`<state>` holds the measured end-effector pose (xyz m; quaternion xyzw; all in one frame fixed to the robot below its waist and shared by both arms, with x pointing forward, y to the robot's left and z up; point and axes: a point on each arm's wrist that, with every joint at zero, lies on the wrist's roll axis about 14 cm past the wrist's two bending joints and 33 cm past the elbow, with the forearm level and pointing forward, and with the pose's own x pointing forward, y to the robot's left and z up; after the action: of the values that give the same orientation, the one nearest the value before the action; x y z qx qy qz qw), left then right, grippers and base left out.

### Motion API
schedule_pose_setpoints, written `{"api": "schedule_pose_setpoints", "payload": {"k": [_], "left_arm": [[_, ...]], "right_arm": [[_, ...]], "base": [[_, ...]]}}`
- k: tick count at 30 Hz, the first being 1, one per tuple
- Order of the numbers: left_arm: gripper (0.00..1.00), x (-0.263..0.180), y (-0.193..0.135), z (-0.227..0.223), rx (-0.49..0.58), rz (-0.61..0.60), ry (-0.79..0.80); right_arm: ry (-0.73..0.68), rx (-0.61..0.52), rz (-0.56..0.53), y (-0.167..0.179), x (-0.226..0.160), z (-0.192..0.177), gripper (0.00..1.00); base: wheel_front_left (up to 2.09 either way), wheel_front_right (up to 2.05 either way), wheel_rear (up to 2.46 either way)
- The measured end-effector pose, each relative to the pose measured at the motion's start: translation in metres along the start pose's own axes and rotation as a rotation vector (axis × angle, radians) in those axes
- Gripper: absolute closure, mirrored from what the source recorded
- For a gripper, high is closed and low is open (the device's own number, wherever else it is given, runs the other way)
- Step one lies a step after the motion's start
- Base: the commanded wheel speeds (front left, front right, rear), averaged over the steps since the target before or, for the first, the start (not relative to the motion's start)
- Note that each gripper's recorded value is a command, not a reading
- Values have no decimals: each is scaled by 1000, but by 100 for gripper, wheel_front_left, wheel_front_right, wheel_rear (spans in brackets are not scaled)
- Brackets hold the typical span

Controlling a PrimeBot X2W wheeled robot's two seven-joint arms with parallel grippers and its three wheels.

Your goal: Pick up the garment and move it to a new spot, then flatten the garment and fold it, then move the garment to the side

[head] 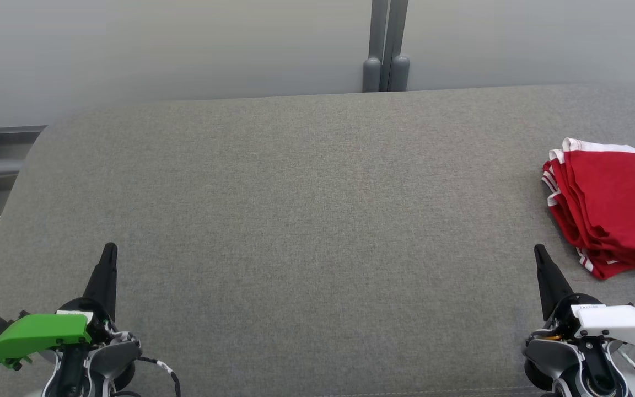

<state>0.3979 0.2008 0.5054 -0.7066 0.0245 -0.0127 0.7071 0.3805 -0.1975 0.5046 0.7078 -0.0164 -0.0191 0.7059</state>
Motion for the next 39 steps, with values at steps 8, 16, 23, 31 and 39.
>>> {"api": "schedule_pose_setpoints", "payload": {"k": [8,16,23,31,39], "left_arm": [[100,0,0,0,0,0,0],[100,0,0,0,0,0,0],[100,0,0,0,0,0,0],[100,0,0,0,0,0,0],[100,0,0,0,0,0,0]], "right_arm": [[0,0,0,0,0,0,100],[0,0,0,0,0,0,100],[0,0,0,0,0,0,100],[0,0,0,0,0,0,100],[0,0,0,0,0,0,100]], "base": [[0,0,0],[0,0,0],[0,0,0],[0,0,0],[0,0,0]]}}
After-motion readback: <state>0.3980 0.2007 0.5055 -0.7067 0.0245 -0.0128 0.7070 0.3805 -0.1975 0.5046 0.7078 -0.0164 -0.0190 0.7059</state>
